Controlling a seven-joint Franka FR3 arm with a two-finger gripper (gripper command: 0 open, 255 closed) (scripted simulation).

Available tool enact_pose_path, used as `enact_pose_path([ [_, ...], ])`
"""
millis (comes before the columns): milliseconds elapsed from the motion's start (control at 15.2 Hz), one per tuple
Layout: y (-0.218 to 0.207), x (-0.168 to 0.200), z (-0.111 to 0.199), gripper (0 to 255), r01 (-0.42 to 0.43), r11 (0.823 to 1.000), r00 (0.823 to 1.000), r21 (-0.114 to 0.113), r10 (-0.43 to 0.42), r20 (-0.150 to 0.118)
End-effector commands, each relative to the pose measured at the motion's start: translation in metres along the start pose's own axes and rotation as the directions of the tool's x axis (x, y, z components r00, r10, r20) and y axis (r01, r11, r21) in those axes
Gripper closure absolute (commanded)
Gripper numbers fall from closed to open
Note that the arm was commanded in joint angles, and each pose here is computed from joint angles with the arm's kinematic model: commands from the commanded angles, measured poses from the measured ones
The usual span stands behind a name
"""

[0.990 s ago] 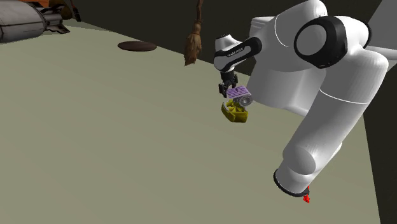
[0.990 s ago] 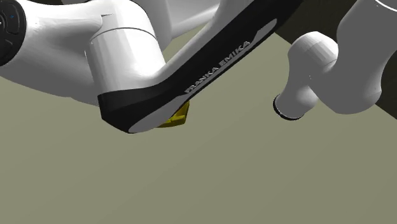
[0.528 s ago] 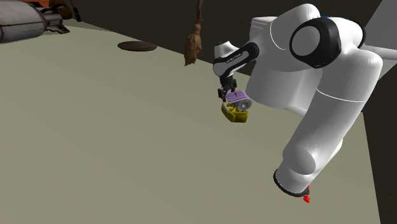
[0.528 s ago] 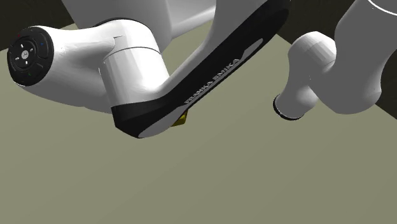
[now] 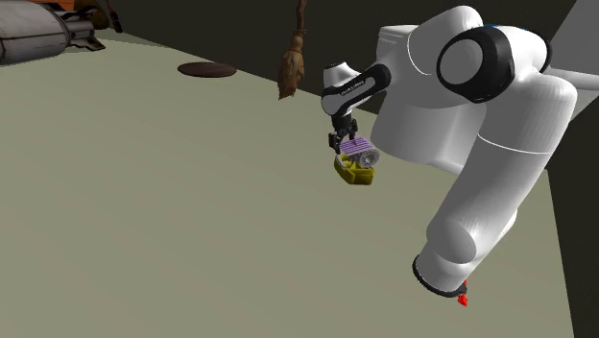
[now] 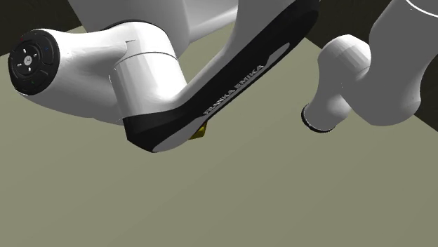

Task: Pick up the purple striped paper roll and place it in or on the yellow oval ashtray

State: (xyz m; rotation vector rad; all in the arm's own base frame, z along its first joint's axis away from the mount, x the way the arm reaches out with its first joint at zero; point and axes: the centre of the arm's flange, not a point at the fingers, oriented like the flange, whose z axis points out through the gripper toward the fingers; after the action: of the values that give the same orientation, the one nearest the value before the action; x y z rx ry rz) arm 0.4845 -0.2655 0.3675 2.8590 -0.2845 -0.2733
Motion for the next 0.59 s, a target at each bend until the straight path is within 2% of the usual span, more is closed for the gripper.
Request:
enact_pose_path([
  [0,0.0,0.0,0.0,0,0.0,1.0,1.0,0.0,0.0,0.0],
  [132,0.0,0.0,0.0,0,0.0,1.0,1.0,0.0,0.0,0.0],
  [396,0.0,0.0,-0.05,0,0.0,1.0,1.0,0.0,0.0,0.0],
  [528,0.0,0.0,-0.05,0,0.0,1.0,1.0,0.0,0.0,0.0],
])
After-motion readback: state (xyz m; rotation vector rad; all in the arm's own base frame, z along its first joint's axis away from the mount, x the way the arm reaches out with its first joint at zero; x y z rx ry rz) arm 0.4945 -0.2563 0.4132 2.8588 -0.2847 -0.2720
